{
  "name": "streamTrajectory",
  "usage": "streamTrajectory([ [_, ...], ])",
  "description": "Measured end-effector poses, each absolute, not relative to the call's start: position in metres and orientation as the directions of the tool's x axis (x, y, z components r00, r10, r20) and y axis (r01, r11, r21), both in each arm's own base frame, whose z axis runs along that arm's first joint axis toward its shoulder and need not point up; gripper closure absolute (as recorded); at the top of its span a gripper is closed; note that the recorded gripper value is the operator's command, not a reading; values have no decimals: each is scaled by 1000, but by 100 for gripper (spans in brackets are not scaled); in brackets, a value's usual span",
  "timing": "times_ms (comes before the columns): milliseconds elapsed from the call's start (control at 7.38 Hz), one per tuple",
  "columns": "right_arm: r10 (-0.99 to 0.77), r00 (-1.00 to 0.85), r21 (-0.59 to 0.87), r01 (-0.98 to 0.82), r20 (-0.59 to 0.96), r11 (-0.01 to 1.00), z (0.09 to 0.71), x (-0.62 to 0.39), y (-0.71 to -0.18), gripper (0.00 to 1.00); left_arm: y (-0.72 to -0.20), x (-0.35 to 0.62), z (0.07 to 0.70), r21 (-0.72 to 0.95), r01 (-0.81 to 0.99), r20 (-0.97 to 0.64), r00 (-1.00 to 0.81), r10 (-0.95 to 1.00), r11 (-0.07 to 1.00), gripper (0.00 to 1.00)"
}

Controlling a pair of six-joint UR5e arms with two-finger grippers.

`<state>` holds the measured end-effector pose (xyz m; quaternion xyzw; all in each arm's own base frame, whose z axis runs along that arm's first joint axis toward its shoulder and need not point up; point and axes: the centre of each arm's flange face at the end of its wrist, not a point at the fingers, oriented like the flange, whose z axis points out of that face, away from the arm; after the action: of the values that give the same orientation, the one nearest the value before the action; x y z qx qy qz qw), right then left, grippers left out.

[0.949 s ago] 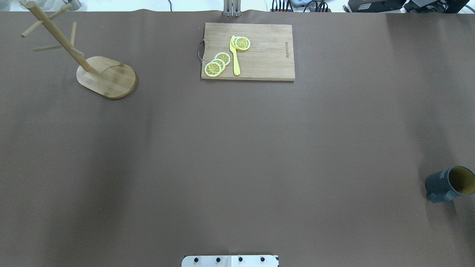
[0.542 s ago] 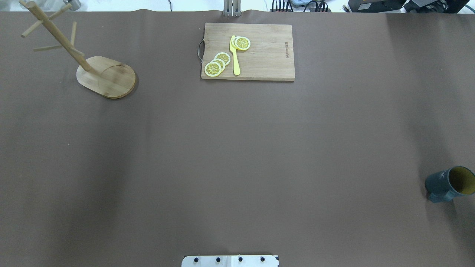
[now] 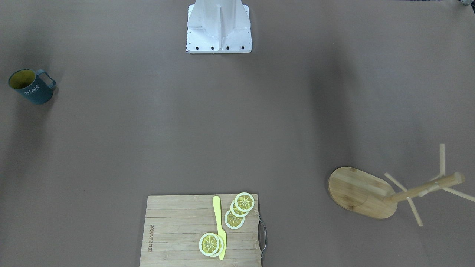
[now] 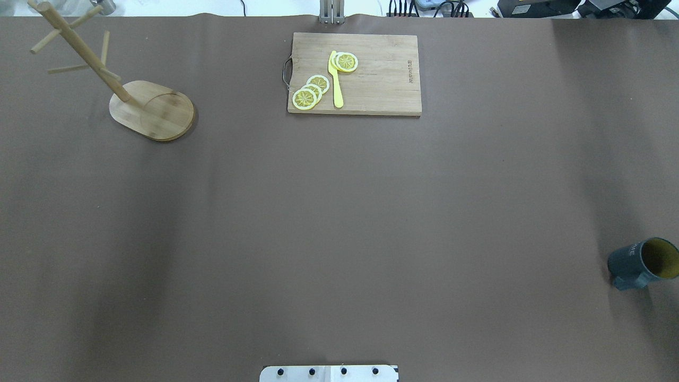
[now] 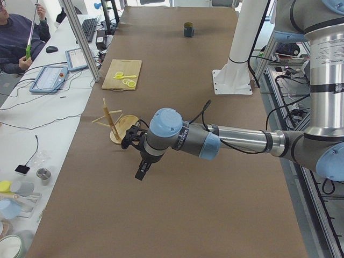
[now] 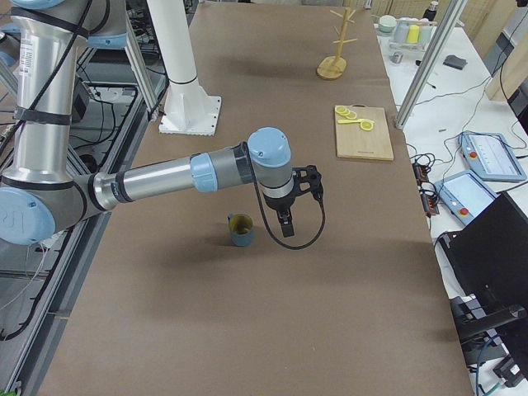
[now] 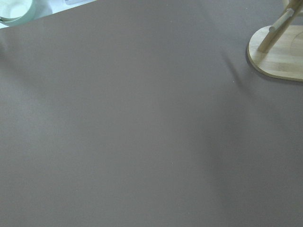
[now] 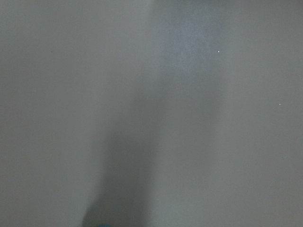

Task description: Hang cup on storage rack

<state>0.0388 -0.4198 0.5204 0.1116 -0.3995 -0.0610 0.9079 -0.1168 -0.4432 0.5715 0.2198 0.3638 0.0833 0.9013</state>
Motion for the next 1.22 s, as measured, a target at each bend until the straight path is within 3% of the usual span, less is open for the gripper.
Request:
streamTrajectory([
  [678,-151,692,210,0,706,978,561,-48,-355,3,-434,-116,571,462,35,-626,721,298,886,1],
  [814,-170,708,218,23,686,976,568,-67,-347,9,-432,-116,572,462,35,-626,721,298,886,1],
  [1085,-199,707,229,53,679,972,586,-90,-330,32,-431,-116,573,461,36,-627,721,297,887,1],
  [1220,-206,709,226,68,674,972,593,-103,-325,34,-431,-116,573,460,36,-627,721,296,887,1],
])
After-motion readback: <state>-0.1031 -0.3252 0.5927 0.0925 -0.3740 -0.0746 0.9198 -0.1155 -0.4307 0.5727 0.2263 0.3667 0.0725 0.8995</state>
